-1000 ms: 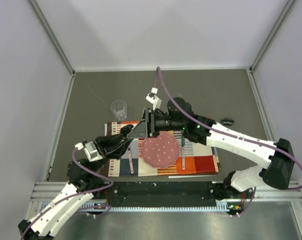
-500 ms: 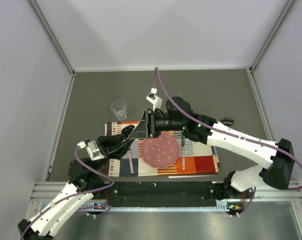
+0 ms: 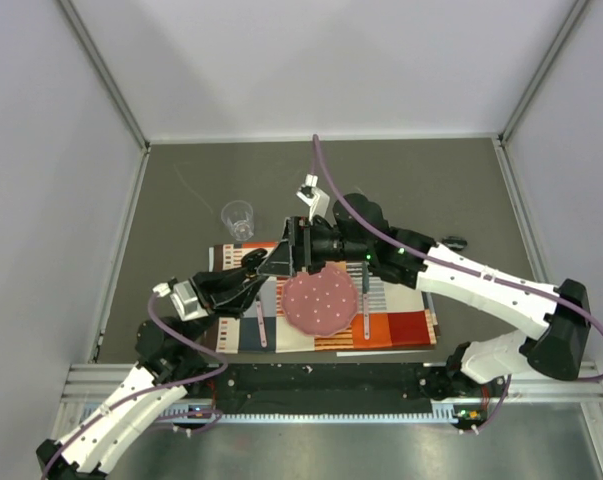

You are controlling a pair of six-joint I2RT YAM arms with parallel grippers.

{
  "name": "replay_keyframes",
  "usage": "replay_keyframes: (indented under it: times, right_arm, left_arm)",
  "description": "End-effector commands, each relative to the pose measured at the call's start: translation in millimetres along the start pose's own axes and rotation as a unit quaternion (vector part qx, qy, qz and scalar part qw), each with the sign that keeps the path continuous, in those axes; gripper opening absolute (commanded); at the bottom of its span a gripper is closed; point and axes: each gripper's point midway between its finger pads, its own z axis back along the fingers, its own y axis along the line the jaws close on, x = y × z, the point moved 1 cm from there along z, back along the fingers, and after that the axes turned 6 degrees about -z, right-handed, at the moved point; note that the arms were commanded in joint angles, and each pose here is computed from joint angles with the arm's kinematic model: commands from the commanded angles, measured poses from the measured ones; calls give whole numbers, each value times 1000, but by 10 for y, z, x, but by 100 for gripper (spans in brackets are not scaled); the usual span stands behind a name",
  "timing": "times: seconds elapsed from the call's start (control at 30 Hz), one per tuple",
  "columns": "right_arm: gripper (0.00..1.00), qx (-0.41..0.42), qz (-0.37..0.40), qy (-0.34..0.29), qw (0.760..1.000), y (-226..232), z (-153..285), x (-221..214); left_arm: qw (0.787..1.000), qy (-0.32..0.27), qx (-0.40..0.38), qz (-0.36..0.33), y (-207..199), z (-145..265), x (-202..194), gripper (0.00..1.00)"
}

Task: Insert the wireless bluetooth earbuds into the charging case
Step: Place the earbud in the charging case, then pick up the earbud from the center of the board.

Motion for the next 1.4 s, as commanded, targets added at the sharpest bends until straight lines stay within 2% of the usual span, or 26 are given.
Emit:
replay_keyframes:
  times: [0.0, 0.17, 0.27, 0.37, 0.43, 0.53, 0.6, 0.63, 0.7, 0.83, 1.0, 1.13, 1.37]
  right_arm:
    - [75, 26, 47, -63, 997, 310, 279, 270]
    - [77, 78, 96, -74, 990, 680, 576, 316]
    - [77, 71, 111, -123, 984, 743, 794, 454]
    - [77, 21, 99, -180, 978, 503, 942, 659]
    - [76, -31, 63, -210, 975, 194, 1018, 852]
    - [75, -97, 28, -214, 972, -293, 1050, 1012]
    - [75, -122, 9, -187, 975, -586, 945, 1047]
    - [71, -137, -2, -188, 973, -700, 972, 1148]
    - [69, -179, -22, -129, 975, -1006, 813, 1070]
    - [70, -235, 32, -88, 967, -1260, 693, 1196]
    - [69, -335, 62, -49, 939, -1876, 482, 1319]
    - [67, -363, 64, -13, 929, -2241, 204, 1383]
    - [65, -374, 83, 23, 923, -2505, -109, 1525]
  left_arm:
    - [999, -40, 13, -13, 39, -5, 213, 0]
    - [999, -35, 23, -16, 73, 12, 192, 0]
    - [999, -37, 28, -20, 88, 17, 212, 0]
    - [999, -33, 30, -20, 95, 25, 197, 0]
    - [999, -33, 31, -19, 94, 32, 200, 0]
    - [999, -36, 30, -20, 90, 35, 223, 0]
    - [999, -38, 27, -20, 78, 33, 246, 0]
    - [999, -36, 22, -19, 63, 30, 241, 0]
    - [999, -38, 7, -22, 14, 11, 304, 0]
    - [999, -29, -4, -26, -18, 0, 333, 0]
    - [999, -29, -7, -32, -26, -5, 387, 0]
    - [999, -33, -10, -35, -36, -11, 435, 0]
    - [999, -27, -16, -42, -60, -1, 513, 0]
